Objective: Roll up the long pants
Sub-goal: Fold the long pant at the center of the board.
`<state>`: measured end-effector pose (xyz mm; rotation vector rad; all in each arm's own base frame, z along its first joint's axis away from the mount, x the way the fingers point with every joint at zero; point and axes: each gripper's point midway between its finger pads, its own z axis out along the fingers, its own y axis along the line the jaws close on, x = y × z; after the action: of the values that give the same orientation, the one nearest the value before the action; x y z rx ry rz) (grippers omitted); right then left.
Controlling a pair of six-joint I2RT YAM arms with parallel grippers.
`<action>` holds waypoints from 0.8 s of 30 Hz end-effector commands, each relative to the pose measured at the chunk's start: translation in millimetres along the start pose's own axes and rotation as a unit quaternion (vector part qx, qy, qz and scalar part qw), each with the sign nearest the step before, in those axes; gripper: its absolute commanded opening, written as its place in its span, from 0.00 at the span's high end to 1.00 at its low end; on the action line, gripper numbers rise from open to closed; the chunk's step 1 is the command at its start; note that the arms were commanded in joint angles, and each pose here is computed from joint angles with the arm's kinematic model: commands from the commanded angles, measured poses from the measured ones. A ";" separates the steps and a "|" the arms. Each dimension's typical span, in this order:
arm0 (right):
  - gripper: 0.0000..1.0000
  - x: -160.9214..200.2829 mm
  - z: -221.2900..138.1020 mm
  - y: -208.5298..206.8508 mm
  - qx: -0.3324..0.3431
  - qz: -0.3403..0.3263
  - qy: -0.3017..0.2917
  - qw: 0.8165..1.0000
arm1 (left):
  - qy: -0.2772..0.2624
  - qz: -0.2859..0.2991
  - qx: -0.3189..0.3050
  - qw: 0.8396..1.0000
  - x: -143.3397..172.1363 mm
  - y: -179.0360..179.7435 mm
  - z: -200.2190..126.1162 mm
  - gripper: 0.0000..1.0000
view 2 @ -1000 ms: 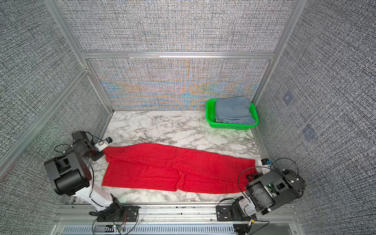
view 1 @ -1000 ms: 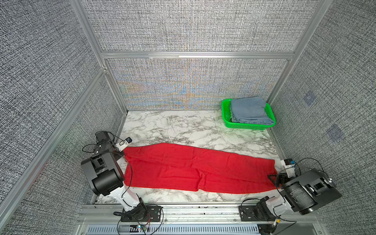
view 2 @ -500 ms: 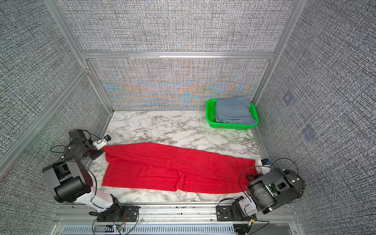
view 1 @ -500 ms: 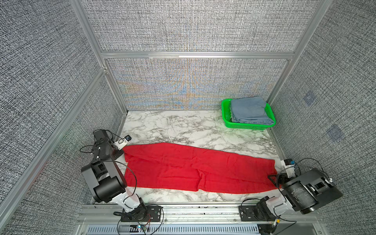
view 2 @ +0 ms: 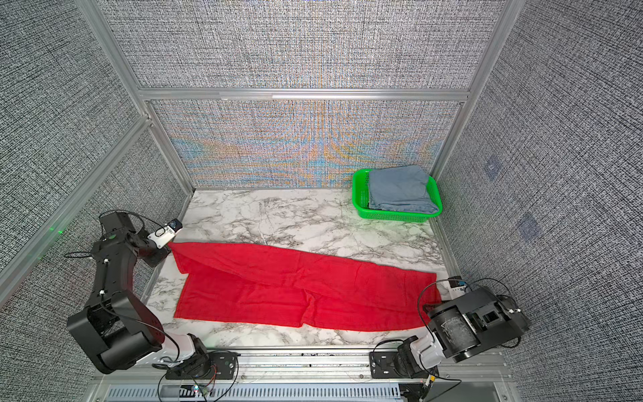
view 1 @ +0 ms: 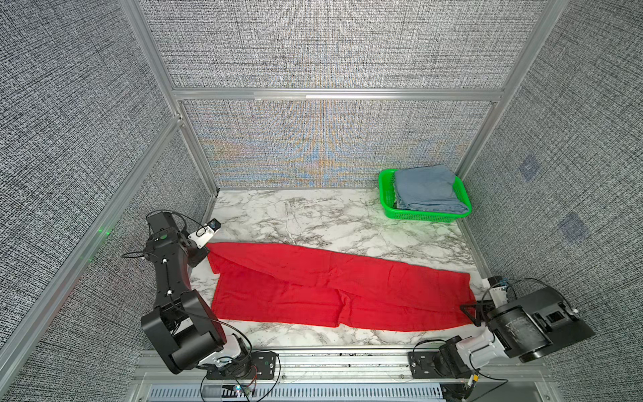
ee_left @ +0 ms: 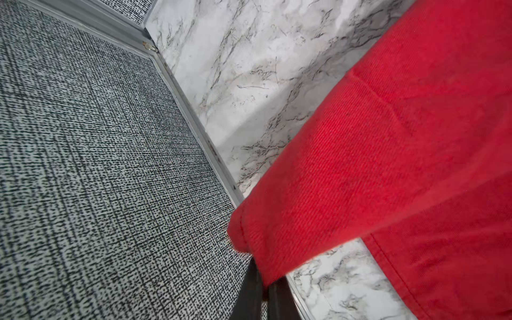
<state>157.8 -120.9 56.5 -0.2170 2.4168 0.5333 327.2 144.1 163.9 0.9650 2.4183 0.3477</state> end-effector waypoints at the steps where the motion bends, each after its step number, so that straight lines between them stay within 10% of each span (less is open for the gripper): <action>1: 0.12 3.3 3.0 15.0 -0.045 0.000 -0.006 0.999 | -0.002 -0.024 0.014 1.000 -0.6 -7.3 -5.7 0.98; 24: 0.15 22.1 3.8 9.6 -0.046 0.020 0.016 0.999 | -0.005 -0.052 0.014 0.999 -7.1 -5.4 -7.4 0.98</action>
<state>141.6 -112.9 43.0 -0.2268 2.4243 0.6455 321.4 133.6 172.4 0.8541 2.4659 0.2699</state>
